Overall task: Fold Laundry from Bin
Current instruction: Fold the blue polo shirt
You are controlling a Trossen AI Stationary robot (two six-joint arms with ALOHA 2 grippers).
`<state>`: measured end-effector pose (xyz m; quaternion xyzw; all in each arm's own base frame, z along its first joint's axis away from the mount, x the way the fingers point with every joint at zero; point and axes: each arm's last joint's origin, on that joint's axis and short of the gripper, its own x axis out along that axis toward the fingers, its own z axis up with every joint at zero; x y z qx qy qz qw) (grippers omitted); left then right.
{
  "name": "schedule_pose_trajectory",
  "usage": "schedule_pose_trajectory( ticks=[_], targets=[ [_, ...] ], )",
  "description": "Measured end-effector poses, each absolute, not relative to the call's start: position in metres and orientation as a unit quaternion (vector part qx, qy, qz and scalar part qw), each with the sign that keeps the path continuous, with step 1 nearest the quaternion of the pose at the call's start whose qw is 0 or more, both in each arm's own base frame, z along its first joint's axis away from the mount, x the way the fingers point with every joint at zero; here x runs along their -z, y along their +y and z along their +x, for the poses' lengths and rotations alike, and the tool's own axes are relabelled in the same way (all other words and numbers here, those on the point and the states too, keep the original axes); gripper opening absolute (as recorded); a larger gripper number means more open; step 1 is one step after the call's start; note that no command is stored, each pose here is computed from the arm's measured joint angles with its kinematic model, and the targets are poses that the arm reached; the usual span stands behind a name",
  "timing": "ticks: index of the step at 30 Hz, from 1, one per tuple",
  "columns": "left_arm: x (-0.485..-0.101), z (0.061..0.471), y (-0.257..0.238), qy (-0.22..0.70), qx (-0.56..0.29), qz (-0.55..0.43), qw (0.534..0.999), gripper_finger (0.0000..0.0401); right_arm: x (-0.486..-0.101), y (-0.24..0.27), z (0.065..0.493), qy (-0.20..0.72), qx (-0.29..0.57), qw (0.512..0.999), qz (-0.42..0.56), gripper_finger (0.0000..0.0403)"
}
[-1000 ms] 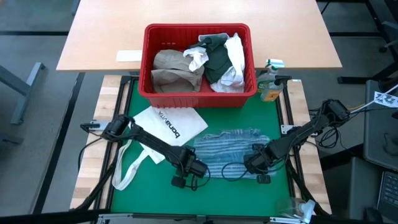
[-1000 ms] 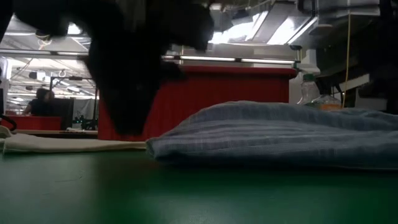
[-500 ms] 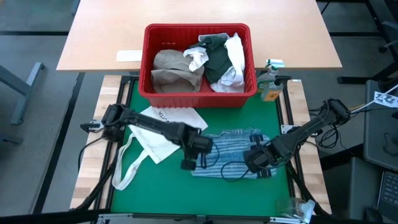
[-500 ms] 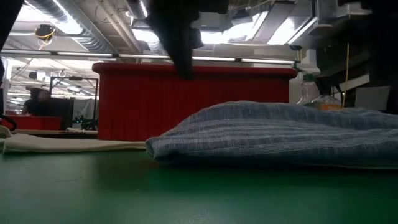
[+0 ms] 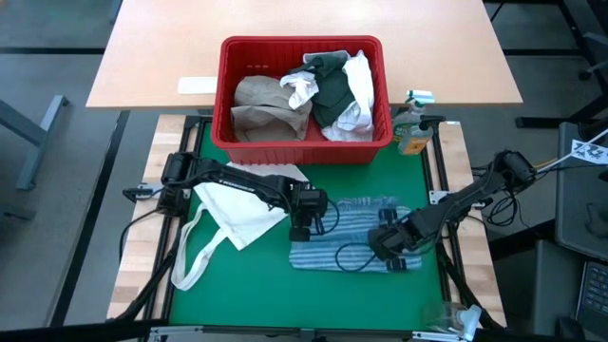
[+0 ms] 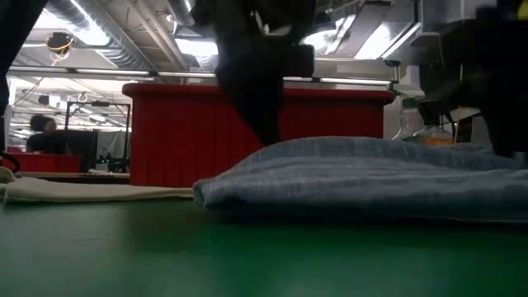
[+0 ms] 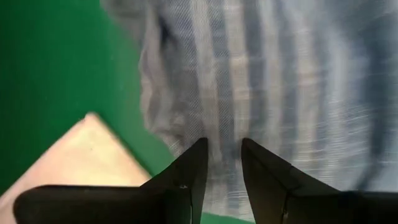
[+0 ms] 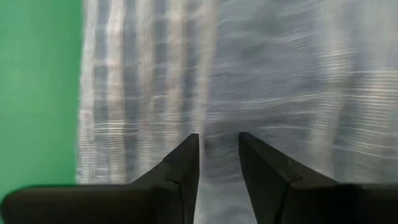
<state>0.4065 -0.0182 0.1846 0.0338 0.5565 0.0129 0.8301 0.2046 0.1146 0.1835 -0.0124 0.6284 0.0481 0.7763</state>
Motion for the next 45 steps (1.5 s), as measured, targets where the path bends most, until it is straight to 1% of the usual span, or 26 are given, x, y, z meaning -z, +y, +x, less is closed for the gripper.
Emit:
schedule_pose_trajectory(
  ticks=[5, 9, 14, 17, 20, 25, 28, 31, 35, 40, 45],
  targets=[
    [-0.159, 0.393, -0.004, 0.583, -0.059, 0.042, 0.809, 0.0094, -0.155, 0.112, 0.194, 0.64, -0.09, 0.763, 0.023, 0.0114],
    [-0.147, 0.383, 0.003, 0.602, -0.086, 0.027, 0.794, 0.0094, -0.147, 0.11, 0.188, 0.653, -0.082, 0.751, 0.044, 0.0114],
    [-0.148, 0.384, 0.003, 0.6, -0.09, 0.024, 0.795, 0.0094, -0.152, 0.111, 0.19, 0.654, -0.087, 0.75, 0.042, 0.0114],
    [-0.158, 0.386, 0.0, 0.589, -0.085, 0.023, 0.803, 0.0094, -0.162, 0.115, 0.196, 0.646, -0.099, 0.756, 0.038, 0.0114],
    [-0.173, 0.388, -0.003, 0.582, -0.081, 0.026, 0.808, 0.0094, -0.176, 0.116, 0.2, 0.65, -0.091, 0.754, 0.028, 0.0114],
    [-0.209, 0.391, -0.012, 0.545, -0.063, 0.024, 0.836, 0.0094, -0.208, 0.116, 0.202, 0.647, -0.069, 0.759, -0.004, 0.0114],
    [-0.226, 0.393, -0.02, 0.523, -0.034, 0.016, 0.851, 0.0094, -0.223, 0.114, 0.204, 0.638, -0.049, 0.768, -0.023, 0.0114],
    [-0.235, 0.396, -0.031, 0.503, 0.01, 0.01, 0.864, 0.0094, -0.229, 0.112, 0.204, 0.628, -0.022, 0.777, -0.044, 0.0114],
    [-0.234, 0.401, -0.047, 0.485, 0.04, -0.008, 0.873, 0.0094, -0.226, 0.11, 0.204, 0.623, -0.003, 0.78, -0.06, 0.0114],
    [-0.226, 0.403, -0.066, 0.483, 0.06, 0.001, 0.874, 0.0094, -0.214, 0.105, 0.199, 0.629, 0.029, 0.774, -0.072, 0.0115],
    [-0.202, 0.407, -0.089, 0.503, 0.08, 0.018, 0.86, 0.0094, -0.193, 0.099, 0.188, 0.652, 0.059, 0.754, -0.063, 0.0115]
  ],
)
